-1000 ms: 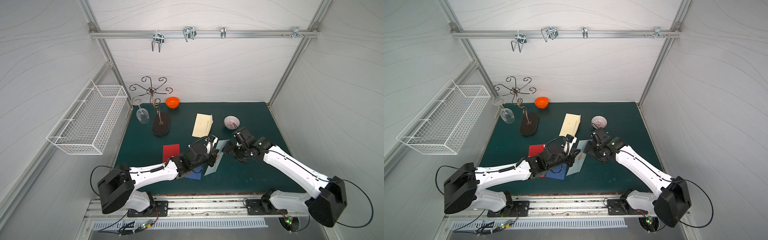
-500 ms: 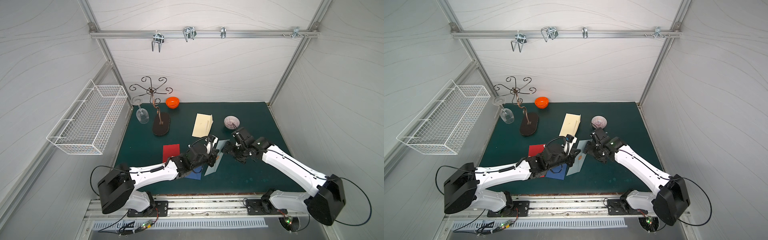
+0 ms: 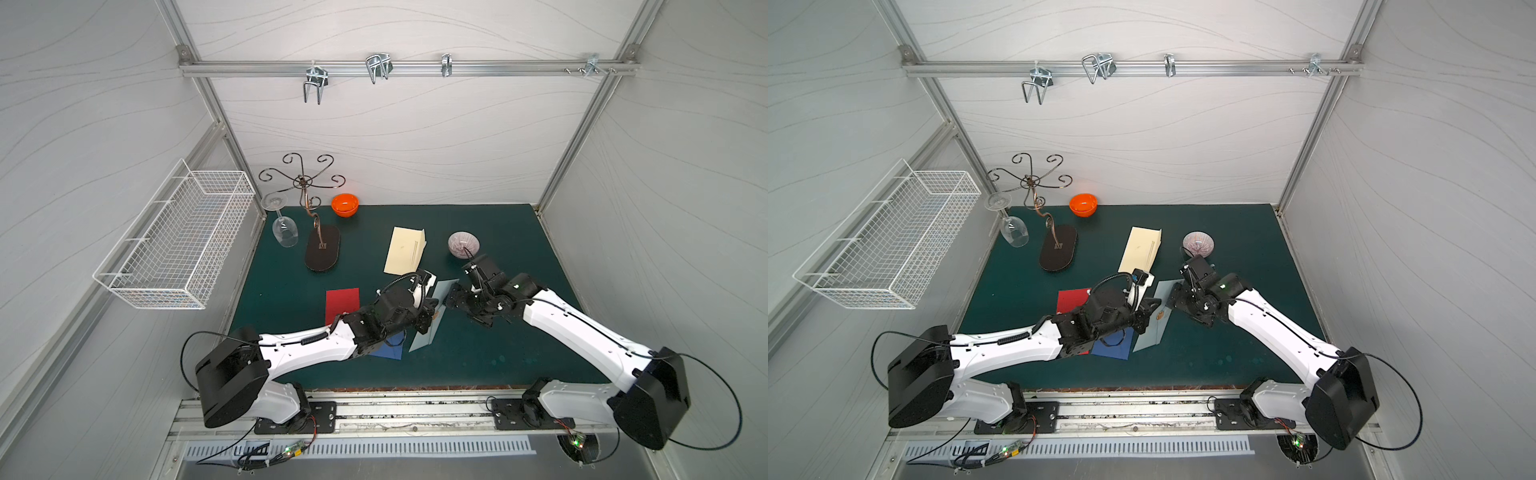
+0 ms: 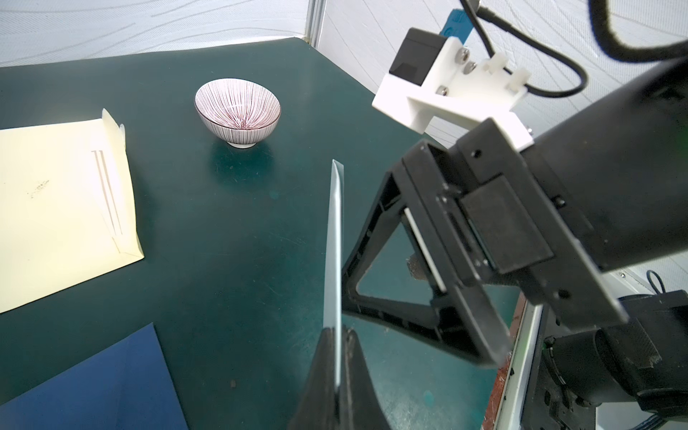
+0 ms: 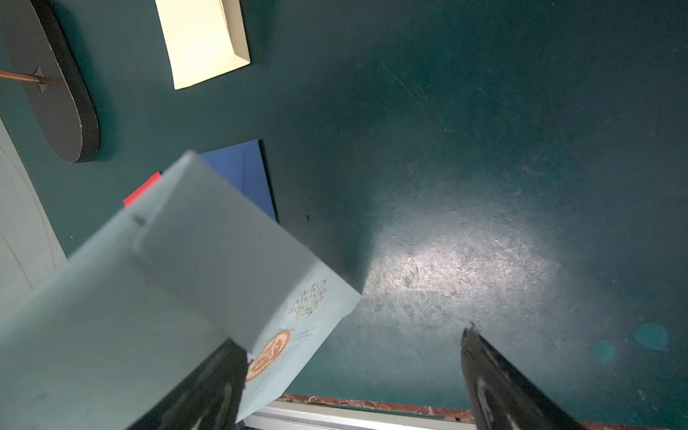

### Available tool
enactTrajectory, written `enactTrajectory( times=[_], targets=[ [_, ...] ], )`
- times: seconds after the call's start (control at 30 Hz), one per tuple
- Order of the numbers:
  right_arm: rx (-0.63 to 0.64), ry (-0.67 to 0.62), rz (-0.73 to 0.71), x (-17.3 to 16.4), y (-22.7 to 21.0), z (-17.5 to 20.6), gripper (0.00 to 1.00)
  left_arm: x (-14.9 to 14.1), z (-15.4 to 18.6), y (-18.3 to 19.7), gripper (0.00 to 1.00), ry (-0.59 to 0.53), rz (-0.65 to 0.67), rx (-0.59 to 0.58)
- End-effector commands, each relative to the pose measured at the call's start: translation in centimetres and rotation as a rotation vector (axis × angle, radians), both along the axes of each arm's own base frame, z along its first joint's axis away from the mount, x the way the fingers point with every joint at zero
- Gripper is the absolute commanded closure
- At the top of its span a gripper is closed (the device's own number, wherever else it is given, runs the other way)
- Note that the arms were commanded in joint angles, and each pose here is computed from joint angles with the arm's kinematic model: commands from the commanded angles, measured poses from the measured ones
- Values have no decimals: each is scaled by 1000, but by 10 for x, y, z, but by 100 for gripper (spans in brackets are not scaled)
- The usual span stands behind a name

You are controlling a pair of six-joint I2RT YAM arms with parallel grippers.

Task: Open the envelope
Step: Open the envelope flap on the envelope.

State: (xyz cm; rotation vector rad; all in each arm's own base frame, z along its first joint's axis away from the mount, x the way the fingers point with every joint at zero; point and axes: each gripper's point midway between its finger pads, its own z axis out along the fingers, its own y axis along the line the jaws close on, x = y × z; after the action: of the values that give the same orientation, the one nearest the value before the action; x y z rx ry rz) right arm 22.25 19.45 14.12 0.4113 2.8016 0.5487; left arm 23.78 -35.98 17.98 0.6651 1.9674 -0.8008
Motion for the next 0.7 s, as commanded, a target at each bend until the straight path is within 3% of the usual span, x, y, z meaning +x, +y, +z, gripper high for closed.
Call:
enactTrajectory(
  times=[0.0, 0.67],
  targets=[
    [-81, 34, -19, -4, -15, -8, 10, 0, 26, -11, 100, -42, -24, -78],
    [-122, 56, -37, -7, -23, -12, 10, 1, 25, -9, 100, -38, -14, -76]
  ],
)
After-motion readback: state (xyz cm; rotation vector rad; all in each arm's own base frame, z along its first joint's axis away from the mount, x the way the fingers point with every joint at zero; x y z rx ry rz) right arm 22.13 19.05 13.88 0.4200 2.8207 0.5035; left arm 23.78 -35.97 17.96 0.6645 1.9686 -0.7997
